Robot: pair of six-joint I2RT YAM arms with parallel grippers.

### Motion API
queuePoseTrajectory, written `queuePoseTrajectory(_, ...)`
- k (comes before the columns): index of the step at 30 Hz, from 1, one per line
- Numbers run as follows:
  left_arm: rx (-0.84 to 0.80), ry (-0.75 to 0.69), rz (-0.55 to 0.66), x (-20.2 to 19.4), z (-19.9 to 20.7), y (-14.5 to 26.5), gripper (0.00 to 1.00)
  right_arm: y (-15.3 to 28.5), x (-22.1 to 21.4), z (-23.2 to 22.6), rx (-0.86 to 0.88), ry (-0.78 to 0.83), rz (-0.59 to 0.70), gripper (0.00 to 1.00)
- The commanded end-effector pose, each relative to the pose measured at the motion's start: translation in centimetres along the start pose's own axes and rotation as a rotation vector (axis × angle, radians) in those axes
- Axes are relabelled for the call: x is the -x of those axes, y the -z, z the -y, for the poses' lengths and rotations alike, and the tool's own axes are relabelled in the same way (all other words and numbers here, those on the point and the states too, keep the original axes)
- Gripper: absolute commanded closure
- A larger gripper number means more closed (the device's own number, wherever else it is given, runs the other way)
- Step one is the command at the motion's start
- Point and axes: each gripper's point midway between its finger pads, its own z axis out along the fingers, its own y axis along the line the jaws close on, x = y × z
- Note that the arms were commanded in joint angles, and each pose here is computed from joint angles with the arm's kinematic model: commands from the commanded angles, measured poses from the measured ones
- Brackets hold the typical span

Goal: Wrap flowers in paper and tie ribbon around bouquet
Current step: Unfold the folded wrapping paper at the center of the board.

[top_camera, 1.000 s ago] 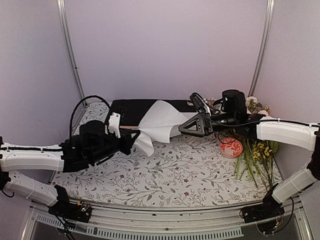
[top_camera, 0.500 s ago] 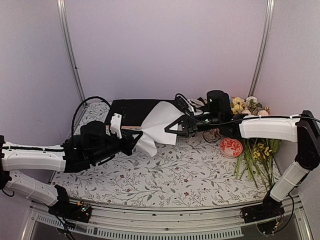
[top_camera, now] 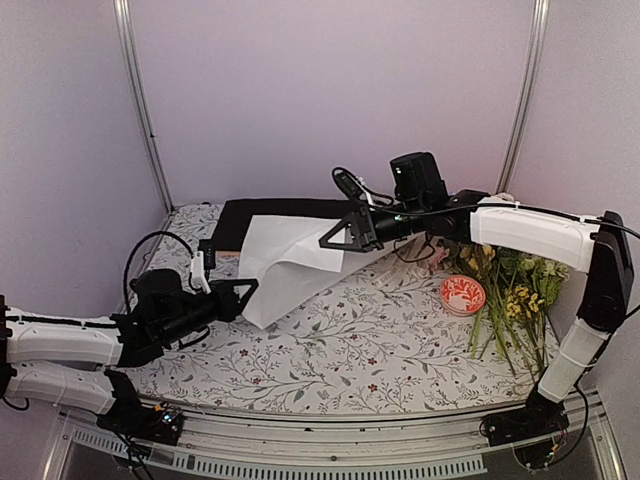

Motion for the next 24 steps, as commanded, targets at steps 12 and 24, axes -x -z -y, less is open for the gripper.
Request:
queuePoseTrajectory(12, 0.015, -0.088, -0.075, -1.2, -1.3, -0.2, 0.45, -0.7, -6.1, 1.4, -0.141, 0.137, -0.300, 1.00)
queuePoseTrajectory(24, 0.104, -0.499, -0.195, -1.4, 2.3, -5.6, 0.41, -0.2, -7.7, 1.8, -0.142, 0.117, -0.321, 1.00)
